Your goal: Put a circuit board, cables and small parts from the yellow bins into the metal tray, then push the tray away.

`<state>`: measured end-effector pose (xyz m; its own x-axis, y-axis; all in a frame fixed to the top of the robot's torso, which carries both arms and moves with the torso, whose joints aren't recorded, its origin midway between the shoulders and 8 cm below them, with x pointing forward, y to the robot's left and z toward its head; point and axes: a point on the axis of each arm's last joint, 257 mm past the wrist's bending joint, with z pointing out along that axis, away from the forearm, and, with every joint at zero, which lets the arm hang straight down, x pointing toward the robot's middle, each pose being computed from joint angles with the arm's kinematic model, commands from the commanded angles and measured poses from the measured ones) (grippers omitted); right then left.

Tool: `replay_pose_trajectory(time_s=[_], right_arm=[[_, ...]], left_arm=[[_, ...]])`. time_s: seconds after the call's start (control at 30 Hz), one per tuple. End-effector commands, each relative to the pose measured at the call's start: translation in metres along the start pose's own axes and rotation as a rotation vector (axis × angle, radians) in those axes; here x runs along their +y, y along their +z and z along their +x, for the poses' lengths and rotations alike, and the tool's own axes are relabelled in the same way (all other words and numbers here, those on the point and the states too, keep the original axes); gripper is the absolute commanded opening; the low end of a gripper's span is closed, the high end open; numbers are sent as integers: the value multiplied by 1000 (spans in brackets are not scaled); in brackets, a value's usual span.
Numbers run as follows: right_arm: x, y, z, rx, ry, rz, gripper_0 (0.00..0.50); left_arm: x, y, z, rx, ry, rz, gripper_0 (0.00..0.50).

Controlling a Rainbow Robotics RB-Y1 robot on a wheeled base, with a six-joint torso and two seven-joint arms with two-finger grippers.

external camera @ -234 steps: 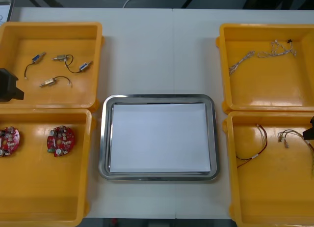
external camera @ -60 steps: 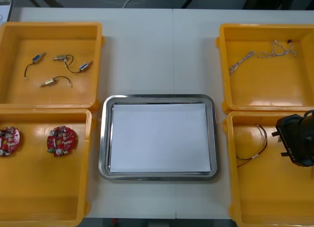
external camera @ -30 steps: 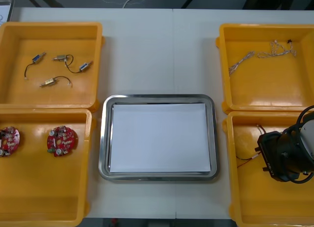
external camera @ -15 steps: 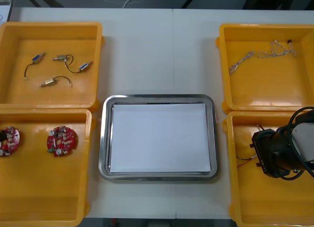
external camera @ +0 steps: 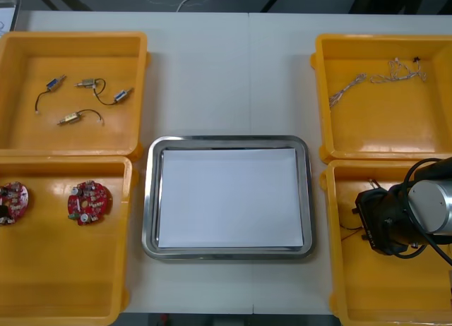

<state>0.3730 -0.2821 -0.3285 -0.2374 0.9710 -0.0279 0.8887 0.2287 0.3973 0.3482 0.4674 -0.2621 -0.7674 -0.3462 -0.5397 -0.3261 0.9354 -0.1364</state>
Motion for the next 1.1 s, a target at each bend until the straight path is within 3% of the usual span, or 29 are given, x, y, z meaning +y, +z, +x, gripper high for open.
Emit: replay_pose_trajectory(time_s=[0.03, 0.17, 0.23, 0.3, 0.37, 0.43, 0.8, 1.1], right_arm=[[-9, 7, 11, 15, 27, 17, 500], [-7, 7, 12, 19, 21, 14, 480], [-8, 7, 13, 23, 20, 14, 249], [-7, 7, 14, 29, 16, 13, 175], [-6, 6, 14, 33, 10, 9, 49], [-6, 5, 14, 37, 4, 7, 0], [-1, -9, 8, 53, -54, 8, 0], [1, -37, -10, 15, -119, 17, 0]], left_arm=[[2, 8, 13, 24, 51, 7, 500], [4, 10, 13, 26, 51, 8, 500], [5, 11, 13, 31, 62, 1, 500], [6, 13, 14, 36, 67, -3, 500], [5, 13, 13, 39, 68, -4, 500], [4, 14, 13, 41, 73, -7, 500], [0, 27, 5, 49, 79, -7, 500], [-1, 27, -2, 40, 87, -15, 500]])
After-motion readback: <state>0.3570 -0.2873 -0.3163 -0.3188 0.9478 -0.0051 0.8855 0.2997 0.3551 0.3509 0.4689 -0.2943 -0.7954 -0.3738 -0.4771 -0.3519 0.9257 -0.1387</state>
